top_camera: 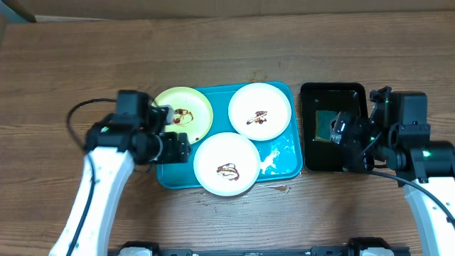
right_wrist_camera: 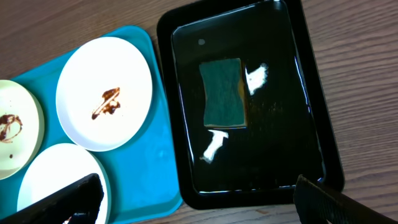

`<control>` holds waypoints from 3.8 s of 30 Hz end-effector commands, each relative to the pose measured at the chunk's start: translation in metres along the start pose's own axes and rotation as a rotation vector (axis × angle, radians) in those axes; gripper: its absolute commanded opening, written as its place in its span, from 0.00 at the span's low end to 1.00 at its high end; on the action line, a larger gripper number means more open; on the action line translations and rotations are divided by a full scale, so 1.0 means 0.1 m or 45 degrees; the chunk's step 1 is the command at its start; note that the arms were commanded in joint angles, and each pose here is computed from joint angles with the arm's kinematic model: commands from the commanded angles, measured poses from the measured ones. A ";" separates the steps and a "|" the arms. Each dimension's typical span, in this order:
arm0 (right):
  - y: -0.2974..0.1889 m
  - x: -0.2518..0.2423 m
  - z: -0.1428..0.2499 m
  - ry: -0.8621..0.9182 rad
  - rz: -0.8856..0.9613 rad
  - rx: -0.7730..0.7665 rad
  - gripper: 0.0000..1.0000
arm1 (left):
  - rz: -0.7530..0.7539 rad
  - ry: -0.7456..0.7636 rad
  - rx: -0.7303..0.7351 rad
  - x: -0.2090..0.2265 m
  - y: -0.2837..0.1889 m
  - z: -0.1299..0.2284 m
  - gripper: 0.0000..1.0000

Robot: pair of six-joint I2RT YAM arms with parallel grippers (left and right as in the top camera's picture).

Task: Clean dirty plates on tray and stack at the side
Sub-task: 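Move left gripper to the front white plate rim and grip it, then reach right gripper into black tray and grasp the green sponge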

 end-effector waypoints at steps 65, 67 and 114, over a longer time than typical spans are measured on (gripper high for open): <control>1.53 -0.13 -0.25 -0.083 0.050 0.495 0.53 | -0.194 -0.168 0.367 -0.04 1.17 0.00 0.04; 1.64 -0.15 -0.20 -0.078 0.055 0.531 0.51 | -0.194 -0.168 0.367 -0.04 1.17 0.00 0.04; 1.58 -0.09 -0.28 -0.042 0.110 0.570 0.04 | -0.197 -0.169 0.372 -0.04 1.16 0.01 0.05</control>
Point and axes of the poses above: each gripper's point midway between its finger pads, its own y axis out along the fingers, its own x axis along the line the jaws close on, z = x × y, the point moved 5 cm from there along -y, back along the fingers, and after that the axes turned 9 degrees about -y, right-handed, at the moved point
